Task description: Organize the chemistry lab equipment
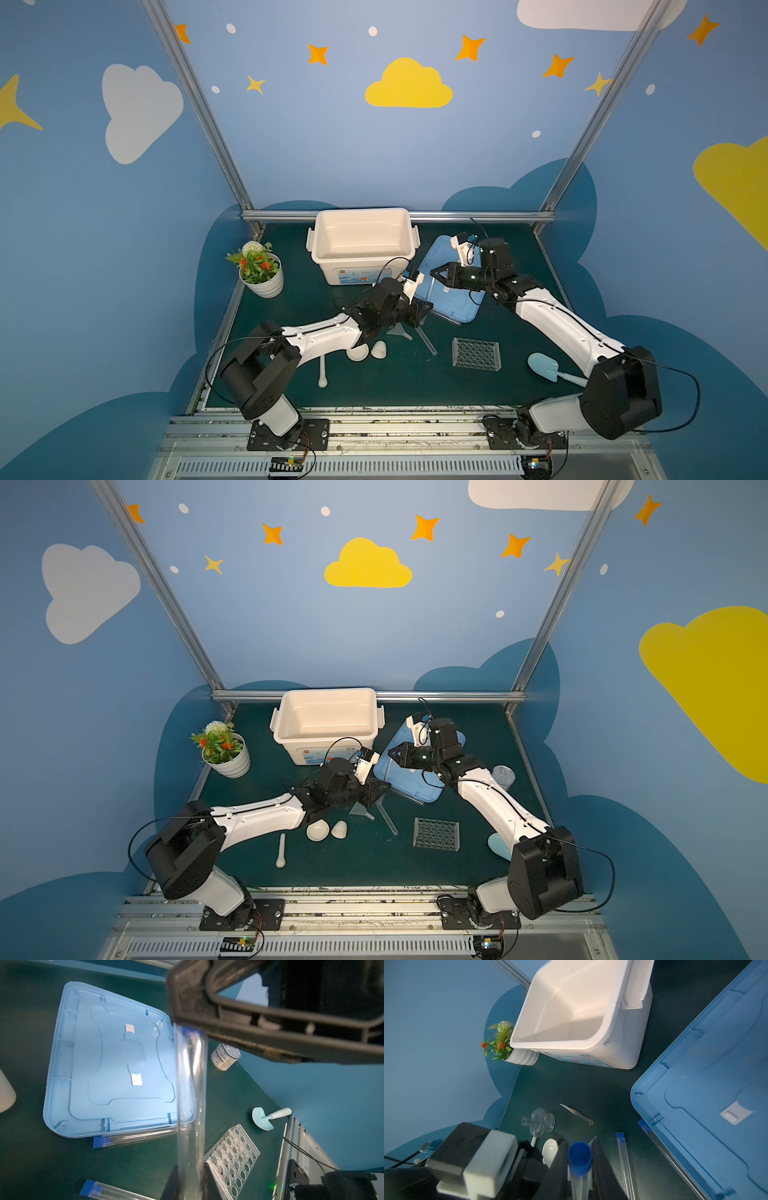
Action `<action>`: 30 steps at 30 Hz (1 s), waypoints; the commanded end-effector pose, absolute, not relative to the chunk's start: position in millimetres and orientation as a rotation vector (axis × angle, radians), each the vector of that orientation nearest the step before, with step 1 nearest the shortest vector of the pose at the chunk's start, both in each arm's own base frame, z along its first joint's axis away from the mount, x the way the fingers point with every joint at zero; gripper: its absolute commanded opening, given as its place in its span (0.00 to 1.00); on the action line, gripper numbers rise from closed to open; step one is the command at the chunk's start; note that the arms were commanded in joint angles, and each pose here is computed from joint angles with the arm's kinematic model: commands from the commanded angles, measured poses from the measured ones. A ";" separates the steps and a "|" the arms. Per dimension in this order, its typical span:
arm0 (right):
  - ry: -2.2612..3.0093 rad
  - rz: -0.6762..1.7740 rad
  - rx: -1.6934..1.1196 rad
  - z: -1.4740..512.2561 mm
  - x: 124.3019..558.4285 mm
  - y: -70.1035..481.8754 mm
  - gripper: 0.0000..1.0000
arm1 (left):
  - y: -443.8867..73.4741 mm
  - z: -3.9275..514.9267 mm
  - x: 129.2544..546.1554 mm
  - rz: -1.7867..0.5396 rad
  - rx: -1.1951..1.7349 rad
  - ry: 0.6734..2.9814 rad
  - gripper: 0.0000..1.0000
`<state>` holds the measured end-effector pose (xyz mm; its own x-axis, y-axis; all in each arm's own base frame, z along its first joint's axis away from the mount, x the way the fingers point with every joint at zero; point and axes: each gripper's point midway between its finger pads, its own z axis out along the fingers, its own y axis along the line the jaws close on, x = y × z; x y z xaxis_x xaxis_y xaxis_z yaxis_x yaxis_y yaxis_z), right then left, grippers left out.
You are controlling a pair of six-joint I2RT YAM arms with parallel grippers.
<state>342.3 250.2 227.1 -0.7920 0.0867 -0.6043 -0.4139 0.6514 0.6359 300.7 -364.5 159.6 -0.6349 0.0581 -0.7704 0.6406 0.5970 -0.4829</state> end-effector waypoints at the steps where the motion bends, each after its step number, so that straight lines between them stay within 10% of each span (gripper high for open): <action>1: 2.236 1.089 -0.286 239.8 340.6 251.5 0.18 | -368.1 158.9 302.7 -1.002 0.570 2.090 0.16; 8: 2.243 1.078 -0.266 237.5 338.4 246.5 0.12 | -369.5 158.3 303.5 -1.004 0.570 2.094 0.20; 19: 2.267 0.722 -0.205 230.4 330.1 193.5 0.06 | -357.0 160.2 311.0 -0.922 0.503 2.097 0.99; 30: 2.110 0.247 0.020 221.7 294.4 100.6 0.05 | -331.7 181.0 313.0 -0.816 0.458 2.031 1.00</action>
<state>298.4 131.1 223.3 -0.5938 0.1180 -0.7959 -0.1952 0.9385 0.2848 311.5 -339.7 176.6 -0.5805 0.0118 -0.8142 0.5904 0.6947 -0.4109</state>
